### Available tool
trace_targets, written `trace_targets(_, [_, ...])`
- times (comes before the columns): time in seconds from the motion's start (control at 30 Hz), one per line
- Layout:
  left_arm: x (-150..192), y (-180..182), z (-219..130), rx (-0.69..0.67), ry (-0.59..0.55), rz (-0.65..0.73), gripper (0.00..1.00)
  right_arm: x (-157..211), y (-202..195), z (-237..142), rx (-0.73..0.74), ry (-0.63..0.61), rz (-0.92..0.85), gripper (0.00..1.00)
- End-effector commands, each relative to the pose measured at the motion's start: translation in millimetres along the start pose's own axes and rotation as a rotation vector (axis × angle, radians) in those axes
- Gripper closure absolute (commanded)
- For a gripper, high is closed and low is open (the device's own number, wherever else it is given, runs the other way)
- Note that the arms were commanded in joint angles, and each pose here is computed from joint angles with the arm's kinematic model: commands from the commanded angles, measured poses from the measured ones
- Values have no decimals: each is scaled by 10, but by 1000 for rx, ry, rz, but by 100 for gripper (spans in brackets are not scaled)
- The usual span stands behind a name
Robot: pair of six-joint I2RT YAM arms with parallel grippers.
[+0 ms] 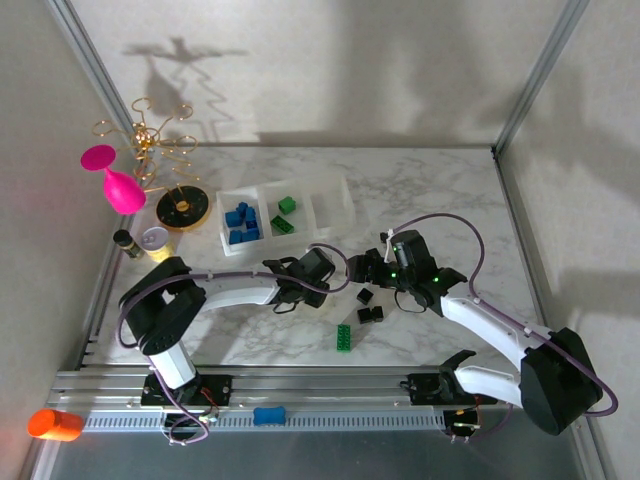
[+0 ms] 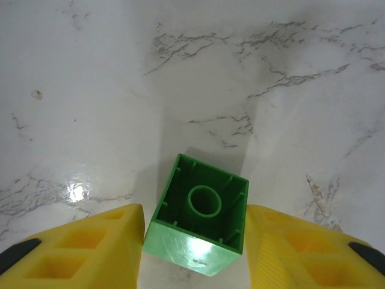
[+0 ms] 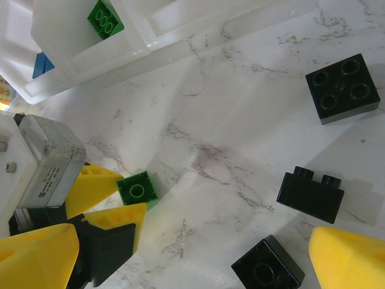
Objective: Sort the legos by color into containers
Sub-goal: Pick up the lego from the center of the table.
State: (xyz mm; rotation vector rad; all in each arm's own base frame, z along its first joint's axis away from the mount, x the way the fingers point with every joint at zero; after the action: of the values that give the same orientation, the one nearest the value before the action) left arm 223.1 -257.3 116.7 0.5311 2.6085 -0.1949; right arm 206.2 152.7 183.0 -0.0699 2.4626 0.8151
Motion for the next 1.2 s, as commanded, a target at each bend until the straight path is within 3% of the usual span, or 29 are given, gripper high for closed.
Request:
trace_targets(0.0, [-23, -19, 41, -23, -5, 13, 56, 26, -40, 12, -5, 6, 18, 1])
trace_targets(0.2, [-18, 1, 24, -41, -9, 8, 64, 20, -47, 21, -5, 4, 20, 1])
trace_targets(0.63, [-259, 101, -403, -41, -149, -58, 64, -136, 100, -88, -78, -66, -21, 1])
trace_targets(0.97, [-896, 621, -746, -113, -301, -276, 65, -350, 260, -101, -151, -151, -38, 1])
trace_targets(1.17, [-1312, 966, -655, -177, -387, -419, 66, -457, 339, -59, -193, -183, -24, 1])
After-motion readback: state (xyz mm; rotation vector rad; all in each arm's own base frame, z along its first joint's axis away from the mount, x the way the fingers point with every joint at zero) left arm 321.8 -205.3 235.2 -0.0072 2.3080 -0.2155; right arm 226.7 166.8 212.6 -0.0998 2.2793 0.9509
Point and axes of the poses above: each hand's point on the last joint's axis, 136 mm out from that joint toward the fingers, its own z axis out along the fingers, its own y axis along the line the jaws close on, x = y × z, the point moved 10 cm from there along -z, back along the fingers
